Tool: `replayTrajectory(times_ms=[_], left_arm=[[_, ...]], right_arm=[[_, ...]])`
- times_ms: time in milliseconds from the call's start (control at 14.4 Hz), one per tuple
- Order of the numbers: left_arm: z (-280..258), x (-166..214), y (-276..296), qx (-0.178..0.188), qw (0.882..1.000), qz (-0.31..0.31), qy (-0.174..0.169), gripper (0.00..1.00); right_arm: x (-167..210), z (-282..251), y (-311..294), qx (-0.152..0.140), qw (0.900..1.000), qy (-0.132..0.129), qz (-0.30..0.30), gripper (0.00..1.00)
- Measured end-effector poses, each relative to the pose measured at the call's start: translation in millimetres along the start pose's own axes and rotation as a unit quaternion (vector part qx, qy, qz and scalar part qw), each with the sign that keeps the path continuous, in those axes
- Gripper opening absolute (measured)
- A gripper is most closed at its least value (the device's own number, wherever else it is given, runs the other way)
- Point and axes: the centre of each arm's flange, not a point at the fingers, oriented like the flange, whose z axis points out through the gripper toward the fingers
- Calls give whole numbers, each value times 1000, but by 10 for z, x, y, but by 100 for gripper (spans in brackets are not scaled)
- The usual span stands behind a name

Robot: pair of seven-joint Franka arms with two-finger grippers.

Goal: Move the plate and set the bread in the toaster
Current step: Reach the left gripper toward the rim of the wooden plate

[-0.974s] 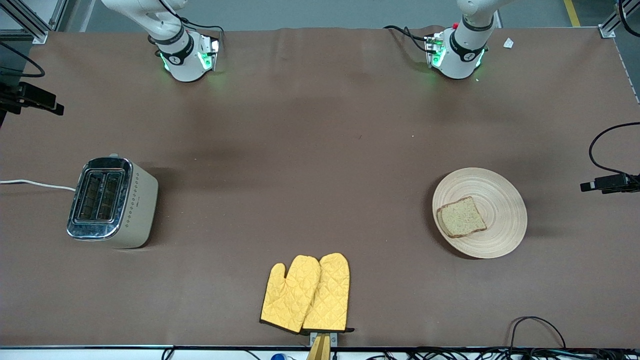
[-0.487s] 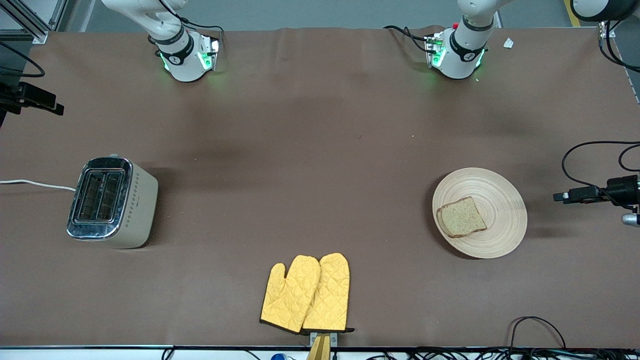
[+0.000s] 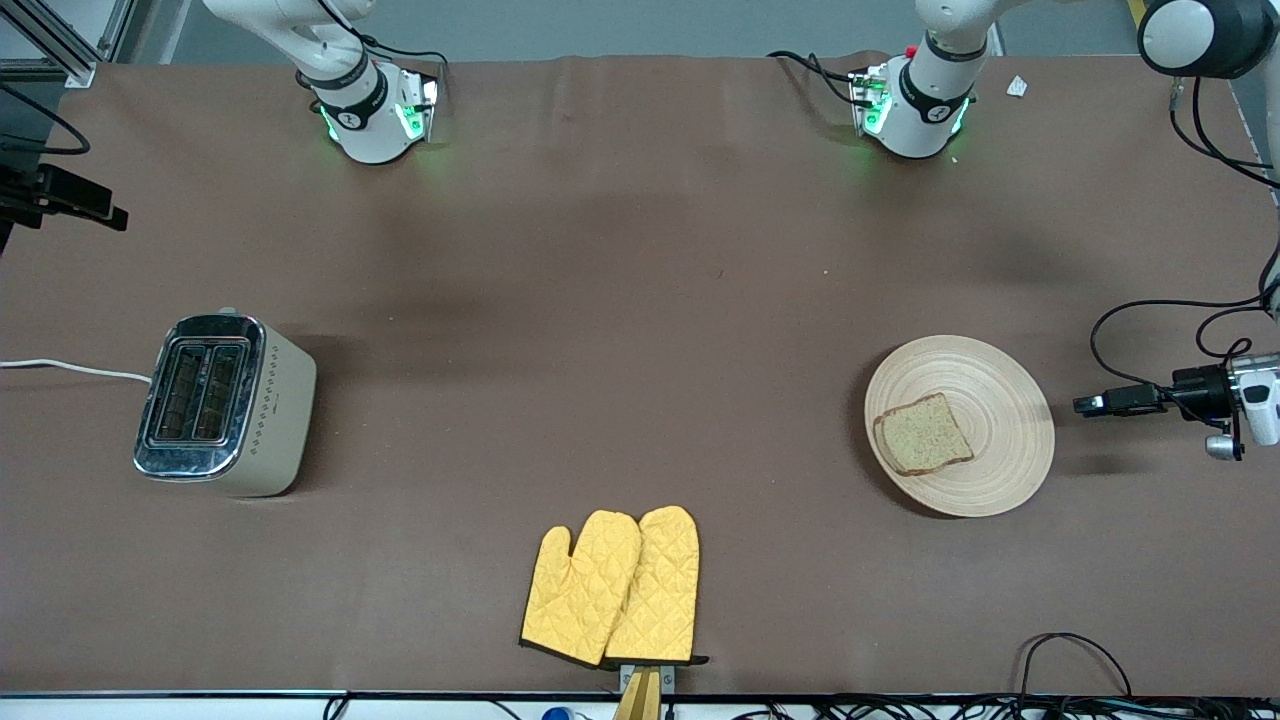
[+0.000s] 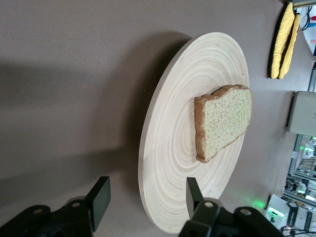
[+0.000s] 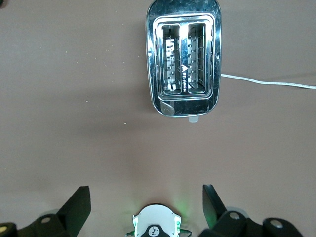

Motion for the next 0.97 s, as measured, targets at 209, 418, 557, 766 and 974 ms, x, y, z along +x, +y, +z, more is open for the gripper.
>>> replayTrajectory(times_ms=[209, 418, 557, 766, 974], left_arm=[[68, -16, -172, 0, 1000, -3, 9, 70], [63, -25, -204, -2, 1000, -4, 12, 68], [78, -16, -187, -3, 1000, -3, 11, 68], [144, -4, -181, -7, 1000, -2, 6, 59], [251, -19, -261, -12, 1000, -7, 0, 57]], right_arm=[[0, 0, 0, 0, 1000, 0, 0, 100], [0, 0, 0, 0, 1000, 0, 0, 100], [0, 0, 0, 0, 1000, 0, 0, 100], [0, 0, 0, 0, 1000, 0, 0, 100], [0, 0, 0, 0, 1000, 0, 0, 100]])
